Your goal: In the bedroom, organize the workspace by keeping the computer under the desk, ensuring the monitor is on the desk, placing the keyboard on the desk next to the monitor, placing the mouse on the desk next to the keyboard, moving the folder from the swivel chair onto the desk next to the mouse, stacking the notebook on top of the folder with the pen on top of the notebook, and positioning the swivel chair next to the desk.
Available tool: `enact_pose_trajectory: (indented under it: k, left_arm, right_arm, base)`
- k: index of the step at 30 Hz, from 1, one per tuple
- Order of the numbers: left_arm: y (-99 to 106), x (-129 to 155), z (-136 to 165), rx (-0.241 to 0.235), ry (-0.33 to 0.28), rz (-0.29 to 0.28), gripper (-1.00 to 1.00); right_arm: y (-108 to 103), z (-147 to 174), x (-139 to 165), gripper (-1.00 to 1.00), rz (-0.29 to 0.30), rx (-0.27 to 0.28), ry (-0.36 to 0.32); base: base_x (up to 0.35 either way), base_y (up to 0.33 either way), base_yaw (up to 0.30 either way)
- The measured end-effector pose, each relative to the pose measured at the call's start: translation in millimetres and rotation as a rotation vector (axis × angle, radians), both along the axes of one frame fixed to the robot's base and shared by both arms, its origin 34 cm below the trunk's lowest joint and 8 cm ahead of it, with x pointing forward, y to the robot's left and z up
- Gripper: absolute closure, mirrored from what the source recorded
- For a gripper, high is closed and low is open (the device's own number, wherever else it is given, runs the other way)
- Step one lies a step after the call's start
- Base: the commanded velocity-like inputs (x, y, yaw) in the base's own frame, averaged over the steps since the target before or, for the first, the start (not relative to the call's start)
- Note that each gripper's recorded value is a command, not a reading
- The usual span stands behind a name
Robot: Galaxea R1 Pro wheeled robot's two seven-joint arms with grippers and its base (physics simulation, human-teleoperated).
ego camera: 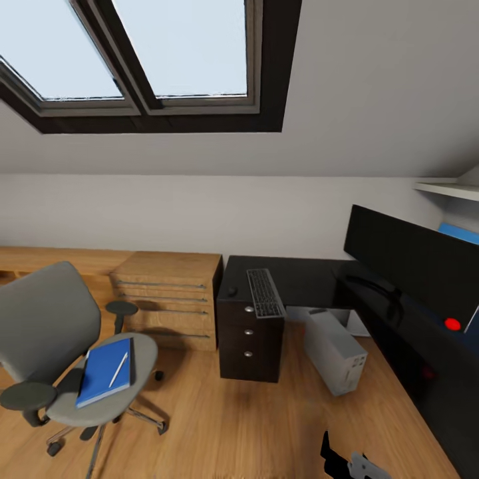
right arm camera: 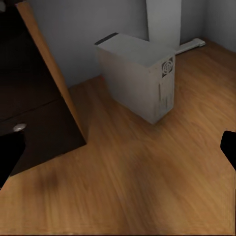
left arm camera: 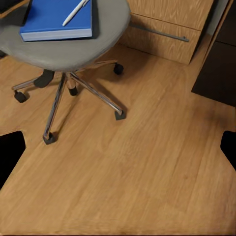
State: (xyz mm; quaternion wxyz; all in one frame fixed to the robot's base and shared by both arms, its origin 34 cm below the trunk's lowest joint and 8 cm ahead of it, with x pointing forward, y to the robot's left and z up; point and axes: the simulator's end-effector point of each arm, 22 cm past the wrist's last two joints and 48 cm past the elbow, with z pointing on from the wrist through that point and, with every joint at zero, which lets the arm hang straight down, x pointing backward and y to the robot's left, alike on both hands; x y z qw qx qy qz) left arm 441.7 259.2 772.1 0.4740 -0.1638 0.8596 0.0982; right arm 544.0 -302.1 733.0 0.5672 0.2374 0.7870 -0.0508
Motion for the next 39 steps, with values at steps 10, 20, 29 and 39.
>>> enact_pose_trajectory:
  k: [10,20,29,39]
  left_arm:
    - [0,-4,8,0.000,0.012,0.000,-1.00]
    - [0,-8,17,0.001,0.016,0.000,-1.00]
    - [0,-10,26,0.002,0.016,0.000,-1.00]
    - [0,-14,35,0.003,0.017,0.001,-1.00]
  right_arm:
    - [2,3,-6,-1.00,0.006,0.008,0.027]
    - [2,10,-10,-1.00,0.007,0.010,0.038]
    - [2,19,-14,-1.00,0.006,0.010,0.041]
    - [2,28,-17,-1.00,0.007,0.010,0.042]
  base:
    - [-0.336,0.000,0.163]
    - [-0.336,0.000,0.041]
    - [-0.337,-0.043,0.002]
    - [-0.312,-0.195,0.000]
